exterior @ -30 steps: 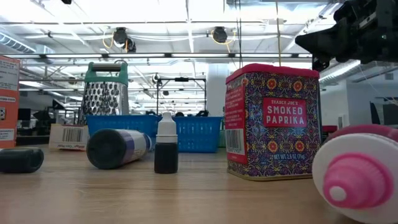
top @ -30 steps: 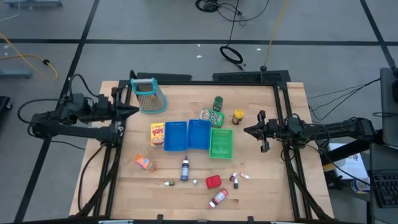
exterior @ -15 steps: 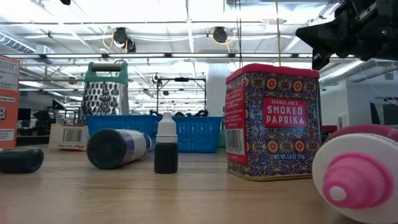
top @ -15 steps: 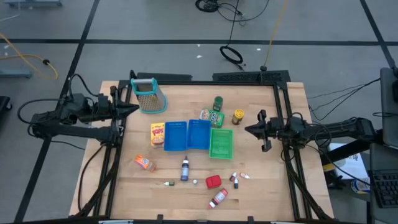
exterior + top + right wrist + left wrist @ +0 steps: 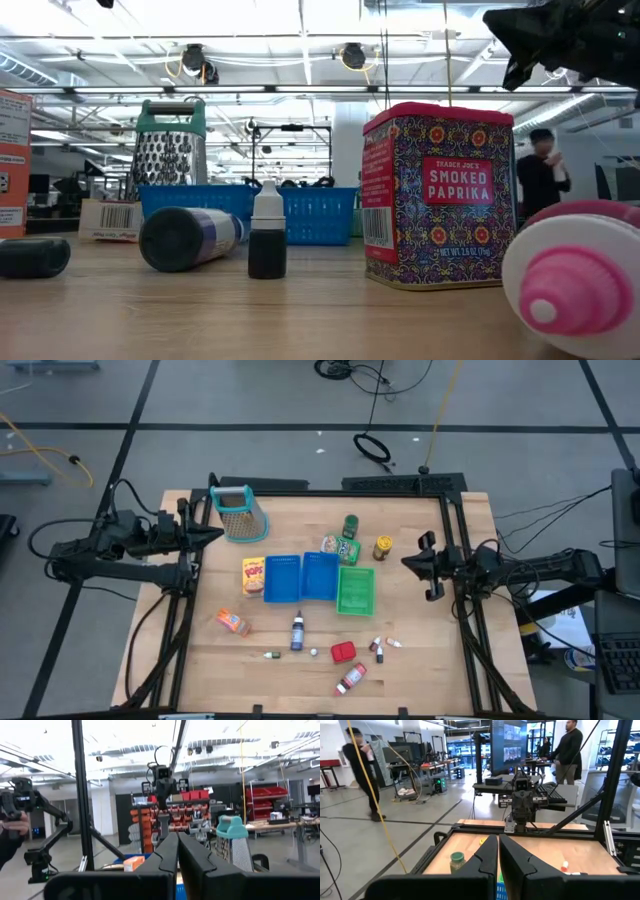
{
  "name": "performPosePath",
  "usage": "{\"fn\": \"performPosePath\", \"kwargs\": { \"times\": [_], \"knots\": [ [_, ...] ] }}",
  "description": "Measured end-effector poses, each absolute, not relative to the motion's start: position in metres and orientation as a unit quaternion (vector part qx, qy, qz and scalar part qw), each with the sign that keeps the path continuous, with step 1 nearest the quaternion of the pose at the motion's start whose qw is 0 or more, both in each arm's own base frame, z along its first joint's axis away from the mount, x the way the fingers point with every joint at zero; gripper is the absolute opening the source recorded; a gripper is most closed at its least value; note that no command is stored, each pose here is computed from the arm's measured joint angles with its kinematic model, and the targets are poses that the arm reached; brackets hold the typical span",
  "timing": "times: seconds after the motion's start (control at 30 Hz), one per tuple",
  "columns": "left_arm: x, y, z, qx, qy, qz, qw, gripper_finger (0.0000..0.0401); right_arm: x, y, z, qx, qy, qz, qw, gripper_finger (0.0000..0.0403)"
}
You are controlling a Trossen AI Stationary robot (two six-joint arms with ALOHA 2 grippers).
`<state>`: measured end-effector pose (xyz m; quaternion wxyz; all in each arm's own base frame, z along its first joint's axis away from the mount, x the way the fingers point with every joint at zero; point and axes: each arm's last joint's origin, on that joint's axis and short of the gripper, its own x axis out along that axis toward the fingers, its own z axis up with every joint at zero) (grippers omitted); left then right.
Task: Pick & Place Kitchen Items
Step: Put the yellow seasoning bottle into the green bin
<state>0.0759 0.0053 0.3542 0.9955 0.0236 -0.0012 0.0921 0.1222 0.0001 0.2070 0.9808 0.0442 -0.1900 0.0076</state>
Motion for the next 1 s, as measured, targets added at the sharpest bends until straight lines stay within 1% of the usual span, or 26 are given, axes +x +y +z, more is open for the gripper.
{"fn": "performPosePath", "kwargs": {
  "times": [0.23,0.33,0.5,0.67,0.8,1.0],
  "knots": [
    [0.076,0.005,0.354,0.024,-0.001,0.092,0.995,0.0021,0.120,0.000,0.213,0.014,-0.221,0.002,0.975,0.0009],
    [0.076,0.005,0.354,0.024,-0.001,0.092,0.995,0.0021,0.121,0.000,0.216,0.004,-0.220,0.002,0.975,0.0009],
    [0.076,0.005,0.354,0.024,-0.001,0.092,0.995,0.0021,0.126,0.000,0.246,-0.012,-0.252,-0.006,0.968,0.0009],
    [0.076,0.005,0.354,0.024,-0.001,0.092,0.995,0.0021,0.142,-0.003,0.264,-0.037,-0.198,-0.060,0.978,0.0009],
    [0.076,0.005,0.354,0.024,-0.001,0.092,0.995,0.0021,0.150,-0.003,0.273,-0.050,-0.199,-0.067,0.976,0.0009],
    [0.076,0.005,0.354,0.024,-0.001,0.092,0.995,0.0021,0.156,-0.006,0.273,-0.049,-0.182,-0.123,0.974,0.0009]
  ]
}}
